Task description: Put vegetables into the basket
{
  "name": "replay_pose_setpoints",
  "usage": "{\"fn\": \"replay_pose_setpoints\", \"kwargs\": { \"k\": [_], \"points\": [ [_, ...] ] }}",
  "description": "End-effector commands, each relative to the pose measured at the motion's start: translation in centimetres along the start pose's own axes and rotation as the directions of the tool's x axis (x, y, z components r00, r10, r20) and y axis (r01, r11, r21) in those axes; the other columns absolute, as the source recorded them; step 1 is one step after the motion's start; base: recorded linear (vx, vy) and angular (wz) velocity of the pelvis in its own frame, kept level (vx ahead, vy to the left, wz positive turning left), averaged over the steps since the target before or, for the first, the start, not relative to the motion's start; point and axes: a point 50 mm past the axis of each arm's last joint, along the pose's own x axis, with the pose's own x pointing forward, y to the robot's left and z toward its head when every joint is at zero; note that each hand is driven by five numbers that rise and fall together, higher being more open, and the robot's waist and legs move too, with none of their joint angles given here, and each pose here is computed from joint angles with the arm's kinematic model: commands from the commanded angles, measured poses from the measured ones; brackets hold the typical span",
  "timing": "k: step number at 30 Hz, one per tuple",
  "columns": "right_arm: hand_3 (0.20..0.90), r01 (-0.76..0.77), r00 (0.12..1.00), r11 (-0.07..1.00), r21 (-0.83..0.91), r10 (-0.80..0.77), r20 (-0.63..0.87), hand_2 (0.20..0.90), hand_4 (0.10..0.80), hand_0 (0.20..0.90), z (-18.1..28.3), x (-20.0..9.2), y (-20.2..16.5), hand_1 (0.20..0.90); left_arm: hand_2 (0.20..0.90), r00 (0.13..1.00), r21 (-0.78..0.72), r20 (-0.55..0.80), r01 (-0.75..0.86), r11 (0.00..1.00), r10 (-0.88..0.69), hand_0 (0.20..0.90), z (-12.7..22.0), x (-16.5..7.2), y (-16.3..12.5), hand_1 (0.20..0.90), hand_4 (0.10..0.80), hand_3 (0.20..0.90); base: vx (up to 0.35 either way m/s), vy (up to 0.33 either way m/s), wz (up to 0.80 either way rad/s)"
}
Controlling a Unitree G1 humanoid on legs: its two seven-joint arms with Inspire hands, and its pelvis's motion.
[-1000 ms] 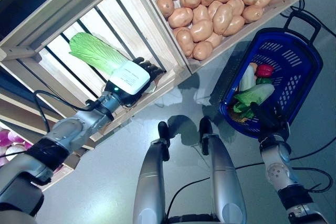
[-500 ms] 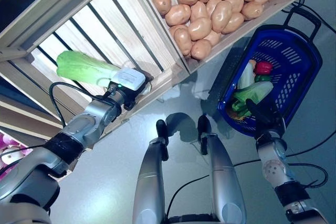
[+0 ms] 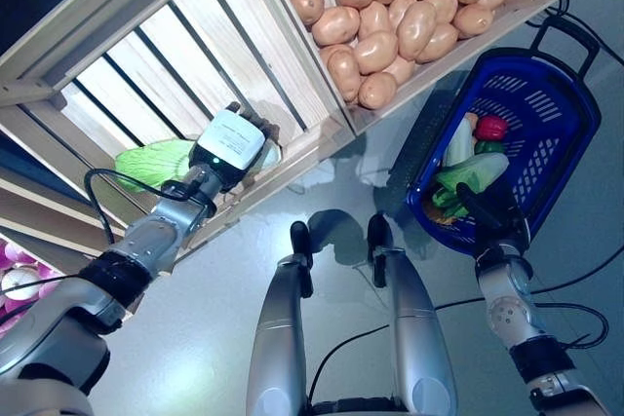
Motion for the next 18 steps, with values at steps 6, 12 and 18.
{"fn": "replay_pose_setpoints", "kwargs": {
  "k": [6, 12, 18],
  "points": [
    [0.9, -0.079, 0.98, 0.997, -0.003, 0.079, 0.182, 0.9, 0.8, 0.9, 3.1, -0.3, 1.3, 0.9, 0.9, 0.932, 0.059, -0.249, -0.258, 0.964, 0.264, 0.9, -4.4, -0.3, 0.6, 0.9, 0.8, 0.9, 0.0, 0.0, 0.0],
    [0.9, -0.089, 0.98, 0.996, -0.008, 0.089, 0.18, 0.9, 0.8, 0.9, 2.6, -0.3, 2.4, 0.9, 0.9, 0.899, -0.05, -0.328, -0.322, 0.945, 0.289, 0.9, -3.3, 0.1, -0.2, 0.9, 0.8, 0.9, 0.0, 0.0, 0.0],
    [0.9, -0.087, 0.98, 0.996, -0.011, 0.088, 0.178, 0.9, 0.8, 0.9, 2.3, -0.2, 2.9, 0.9, 0.9, 0.862, -0.131, -0.41, -0.379, 0.916, 0.298, 0.9, -2.5, 0.4, -0.6, 0.9, 0.8, 0.9, 0.0, 0.0, 0.0]
  ]
}}
